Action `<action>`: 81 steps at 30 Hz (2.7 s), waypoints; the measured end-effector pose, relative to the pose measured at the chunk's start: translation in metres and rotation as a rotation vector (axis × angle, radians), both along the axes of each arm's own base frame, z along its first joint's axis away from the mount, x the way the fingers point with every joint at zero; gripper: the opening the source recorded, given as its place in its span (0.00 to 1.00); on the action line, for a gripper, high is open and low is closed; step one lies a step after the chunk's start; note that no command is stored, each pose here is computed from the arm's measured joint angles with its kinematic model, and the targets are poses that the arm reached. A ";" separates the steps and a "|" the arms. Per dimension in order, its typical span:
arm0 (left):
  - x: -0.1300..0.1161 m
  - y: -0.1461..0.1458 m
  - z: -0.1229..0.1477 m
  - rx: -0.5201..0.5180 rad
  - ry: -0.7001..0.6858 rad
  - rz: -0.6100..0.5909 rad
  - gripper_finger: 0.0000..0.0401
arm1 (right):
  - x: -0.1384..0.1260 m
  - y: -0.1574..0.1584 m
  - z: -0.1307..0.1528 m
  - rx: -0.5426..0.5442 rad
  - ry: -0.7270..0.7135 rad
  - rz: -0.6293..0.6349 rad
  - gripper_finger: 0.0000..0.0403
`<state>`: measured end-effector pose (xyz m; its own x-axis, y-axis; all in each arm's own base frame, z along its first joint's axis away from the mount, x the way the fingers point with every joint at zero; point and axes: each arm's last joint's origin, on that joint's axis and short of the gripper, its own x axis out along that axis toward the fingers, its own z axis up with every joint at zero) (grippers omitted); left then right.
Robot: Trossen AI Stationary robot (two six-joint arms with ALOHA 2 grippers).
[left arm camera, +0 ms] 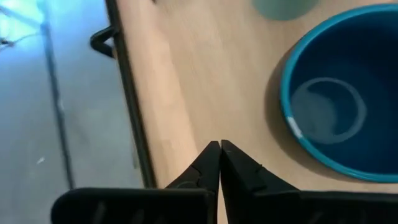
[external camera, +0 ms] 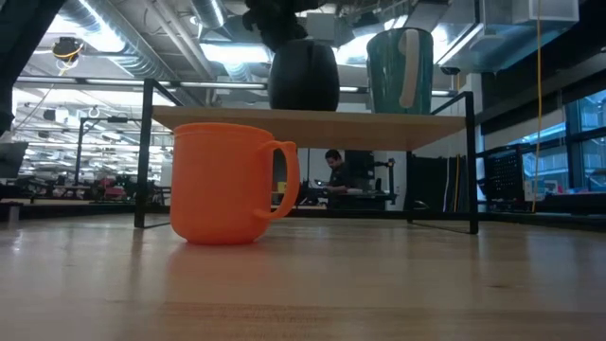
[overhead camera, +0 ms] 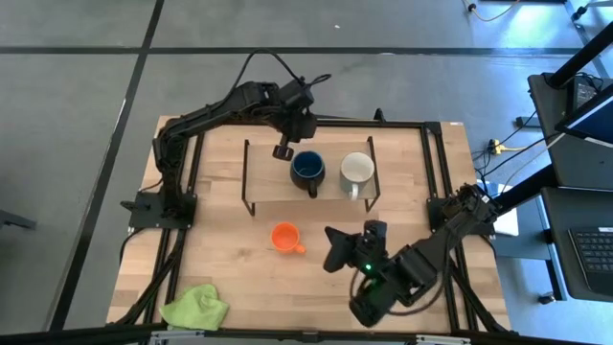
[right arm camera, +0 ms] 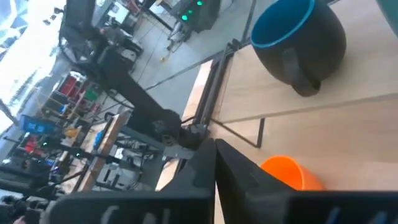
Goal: Stack small to large cups/mugs on shelf
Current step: Put the blue mug on the shelf
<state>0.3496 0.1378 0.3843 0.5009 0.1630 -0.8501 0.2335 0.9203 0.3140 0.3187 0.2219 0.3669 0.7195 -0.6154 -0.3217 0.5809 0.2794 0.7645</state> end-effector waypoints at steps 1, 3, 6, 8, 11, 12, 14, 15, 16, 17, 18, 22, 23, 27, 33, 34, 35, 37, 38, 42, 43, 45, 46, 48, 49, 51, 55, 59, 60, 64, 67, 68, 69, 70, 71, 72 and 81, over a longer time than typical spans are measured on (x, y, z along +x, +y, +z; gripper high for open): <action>-0.001 0.001 0.000 -0.028 -0.003 -0.011 0.01 | 0.003 -0.003 0.000 0.003 0.011 0.002 0.02; -0.003 0.002 -0.001 -0.086 -0.013 -0.041 0.00 | 0.009 -0.008 0.000 0.021 0.036 0.013 0.01; -0.002 0.002 0.000 -0.124 -0.038 -0.092 0.01 | 0.018 -0.017 -0.003 0.043 0.080 0.024 0.01; -0.002 0.002 0.000 -0.117 -0.041 -0.112 0.00 | 0.023 -0.022 -0.005 0.055 0.117 0.036 0.01; -0.002 0.002 0.000 -0.121 -0.045 -0.136 0.00 | 0.028 -0.031 -0.007 0.062 0.185 0.058 0.01; -0.002 0.002 -0.001 -0.125 -0.050 -0.145 0.01 | 0.029 -0.034 -0.007 0.068 0.202 0.062 0.01; -0.001 0.004 -0.004 -0.134 -0.059 -0.157 0.01 | 0.032 -0.039 -0.008 0.062 0.238 0.077 0.01; 0.000 0.005 -0.007 -0.138 -0.056 -0.156 0.00 | 0.033 -0.042 -0.009 0.058 0.257 0.082 0.00; 0.000 0.006 -0.010 -0.141 -0.050 -0.152 0.00 | 0.034 -0.045 -0.009 0.054 0.274 0.084 0.00; 0.000 0.008 -0.013 -0.145 -0.042 -0.151 0.00 | 0.034 -0.048 -0.010 0.053 0.297 0.084 0.00; 0.000 0.009 -0.017 -0.154 -0.033 -0.151 0.00 | 0.033 -0.050 -0.012 0.054 0.329 0.086 0.00; -0.001 0.012 -0.033 -0.179 0.006 -0.161 0.00 | 0.029 -0.062 -0.017 0.065 0.453 0.085 0.00; 0.000 0.012 -0.035 -0.181 0.010 -0.161 0.00 | 0.029 -0.064 -0.017 0.062 0.469 0.082 0.00; 0.000 0.012 -0.036 -0.170 0.009 -0.185 0.01 | 0.033 -0.074 -0.018 0.050 0.539 0.121 0.00; 0.003 0.013 -0.034 -0.160 -0.028 -0.216 0.01 | 0.050 -0.094 -0.016 0.001 0.605 0.256 0.00; 0.003 0.013 -0.034 -0.175 -0.038 -0.227 0.01 | 0.054 -0.097 -0.015 -0.009 0.607 0.278 0.00; 0.003 0.013 -0.034 -0.187 -0.045 -0.236 0.01 | 0.057 -0.101 -0.014 -0.017 0.606 0.291 0.00; 0.003 0.012 -0.034 -0.193 -0.051 -0.242 0.00 | 0.060 -0.107 -0.014 -0.026 0.612 0.308 0.00; 0.003 0.012 -0.034 -0.197 -0.054 -0.246 0.00 | 0.062 -0.110 -0.014 -0.028 0.615 0.313 0.00; 0.003 0.012 -0.034 -0.194 -0.054 -0.265 0.01 | 0.063 -0.115 -0.014 -0.036 0.630 0.319 0.00; 0.003 0.012 -0.034 -0.193 -0.054 -0.268 0.01 | 0.063 -0.116 -0.014 -0.035 0.632 0.319 0.00; 0.003 0.012 -0.034 -0.189 -0.054 -0.273 0.01 | 0.064 -0.116 -0.014 -0.033 0.630 0.320 0.00; 0.003 0.012 -0.034 -0.187 -0.055 -0.277 0.00 | 0.064 -0.116 -0.014 -0.032 0.626 0.320 0.00; 0.003 0.012 -0.034 -0.181 -0.059 -0.289 0.00 | 0.065 -0.116 -0.013 -0.031 0.612 0.321 0.00; 0.004 0.012 -0.033 -0.178 -0.063 -0.290 0.01 | 0.066 -0.116 -0.013 -0.030 0.604 0.322 0.00; 0.004 0.012 -0.033 -0.177 -0.074 -0.295 0.01 | 0.066 -0.116 -0.012 -0.030 0.594 0.323 0.00; 0.004 0.014 -0.033 -0.196 -0.090 -0.304 0.00 | 0.067 -0.115 -0.011 -0.028 0.582 0.324 0.00; 0.001 0.020 -0.032 -0.190 -0.095 -0.288 0.01 | 0.067 -0.115 -0.011 -0.027 0.579 0.323 0.00; 0.000 0.023 -0.032 -0.190 -0.096 -0.281 0.01 | 0.067 -0.115 -0.011 -0.027 0.579 0.323 0.00; -0.004 0.033 -0.032 -0.189 -0.098 -0.251 0.00 | 0.067 -0.115 -0.011 -0.027 0.579 0.323 0.00; -0.007 0.038 -0.032 -0.188 -0.099 -0.236 0.01 | 0.067 -0.115 -0.011 -0.028 0.579 0.323 0.00; -0.007 0.039 -0.032 -0.187 -0.099 -0.233 0.01 | 0.067 -0.115 -0.011 -0.029 0.579 0.322 0.00; -0.008 0.039 -0.032 -0.187 -0.099 -0.231 0.02 | 0.067 -0.115 -0.011 -0.030 0.579 0.320 0.00; -0.008 0.039 -0.032 -0.187 -0.100 -0.231 0.02 | 0.067 -0.116 -0.011 -0.031 0.579 0.319 0.00; -0.008 0.040 -0.032 -0.191 -0.103 -0.233 0.03 | 0.067 -0.116 -0.011 -0.034 0.579 0.316 0.00; -0.008 0.039 -0.032 -0.198 -0.107 -0.238 0.03 | 0.067 -0.116 -0.011 -0.037 0.578 0.313 0.01; -0.006 0.036 -0.043 -0.248 -0.100 -0.262 0.00 | 0.068 -0.121 -0.011 -0.052 0.598 0.313 0.01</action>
